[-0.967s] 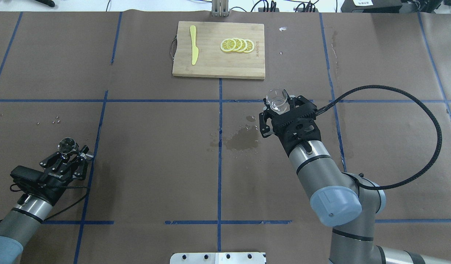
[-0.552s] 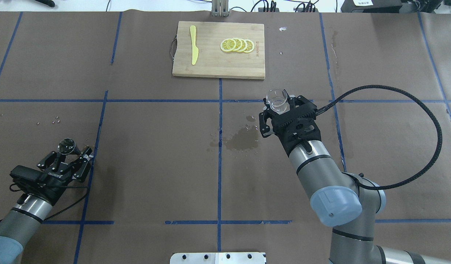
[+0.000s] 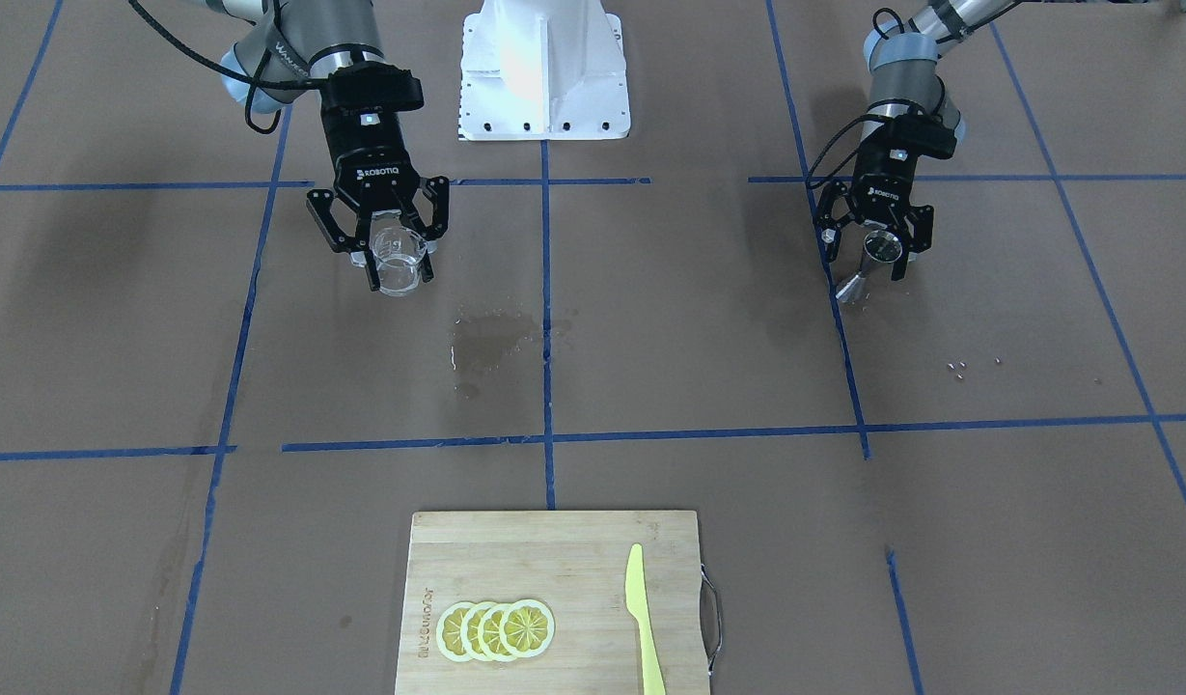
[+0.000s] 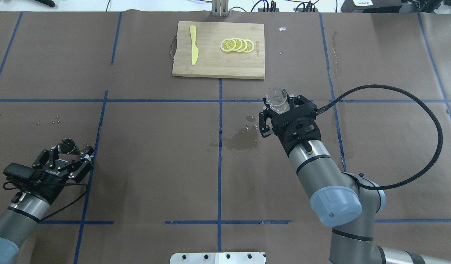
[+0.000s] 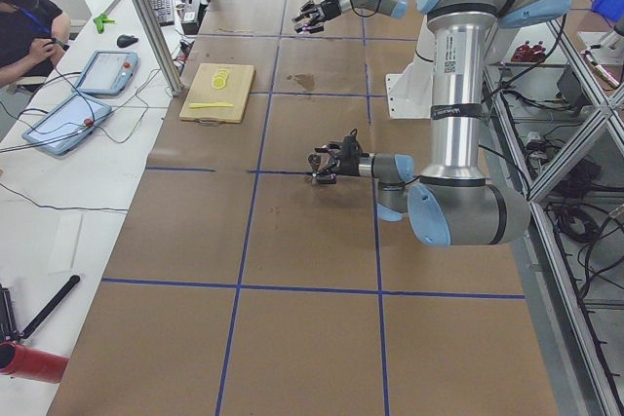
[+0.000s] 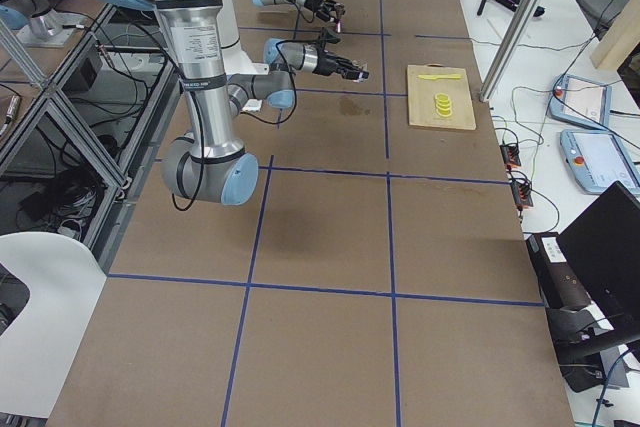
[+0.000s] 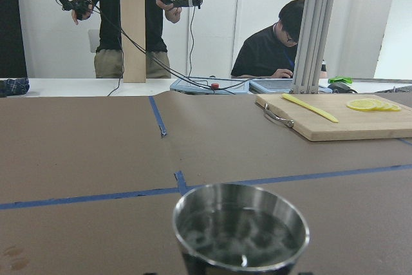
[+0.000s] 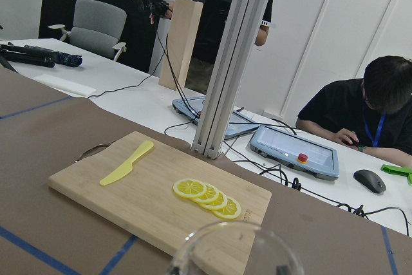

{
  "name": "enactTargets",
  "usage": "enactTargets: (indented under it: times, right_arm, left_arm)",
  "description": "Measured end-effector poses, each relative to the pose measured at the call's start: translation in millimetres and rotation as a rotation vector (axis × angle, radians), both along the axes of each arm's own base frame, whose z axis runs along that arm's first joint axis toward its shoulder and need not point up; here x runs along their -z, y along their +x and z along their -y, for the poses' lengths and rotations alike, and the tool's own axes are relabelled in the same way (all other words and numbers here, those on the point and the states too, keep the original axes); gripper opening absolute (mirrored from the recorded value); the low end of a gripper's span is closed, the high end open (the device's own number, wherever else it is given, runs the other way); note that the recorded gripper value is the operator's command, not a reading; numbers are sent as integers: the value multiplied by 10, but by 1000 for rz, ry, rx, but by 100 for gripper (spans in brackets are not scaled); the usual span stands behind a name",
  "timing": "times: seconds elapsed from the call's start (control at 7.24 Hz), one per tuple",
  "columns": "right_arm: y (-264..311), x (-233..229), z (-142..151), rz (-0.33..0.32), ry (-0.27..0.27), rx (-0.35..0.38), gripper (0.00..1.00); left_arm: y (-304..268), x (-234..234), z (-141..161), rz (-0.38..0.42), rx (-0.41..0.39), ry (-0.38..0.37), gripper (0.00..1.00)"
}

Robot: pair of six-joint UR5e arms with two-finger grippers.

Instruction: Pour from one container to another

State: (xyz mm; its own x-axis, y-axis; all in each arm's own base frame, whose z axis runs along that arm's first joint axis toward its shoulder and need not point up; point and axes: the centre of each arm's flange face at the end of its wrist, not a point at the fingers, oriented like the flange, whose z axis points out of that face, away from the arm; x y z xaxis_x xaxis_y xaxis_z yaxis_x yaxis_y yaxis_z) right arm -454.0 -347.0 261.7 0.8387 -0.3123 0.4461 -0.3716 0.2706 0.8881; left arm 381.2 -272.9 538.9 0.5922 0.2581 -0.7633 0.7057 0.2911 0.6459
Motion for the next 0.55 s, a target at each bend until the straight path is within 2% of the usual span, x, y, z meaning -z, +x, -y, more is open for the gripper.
enactTargets:
  times: [0.55]
  right_arm:
    - [1,-1,3,0,0,-1,0]
  left_arm:
    - [-404,181,-32,-29,5,8,100]
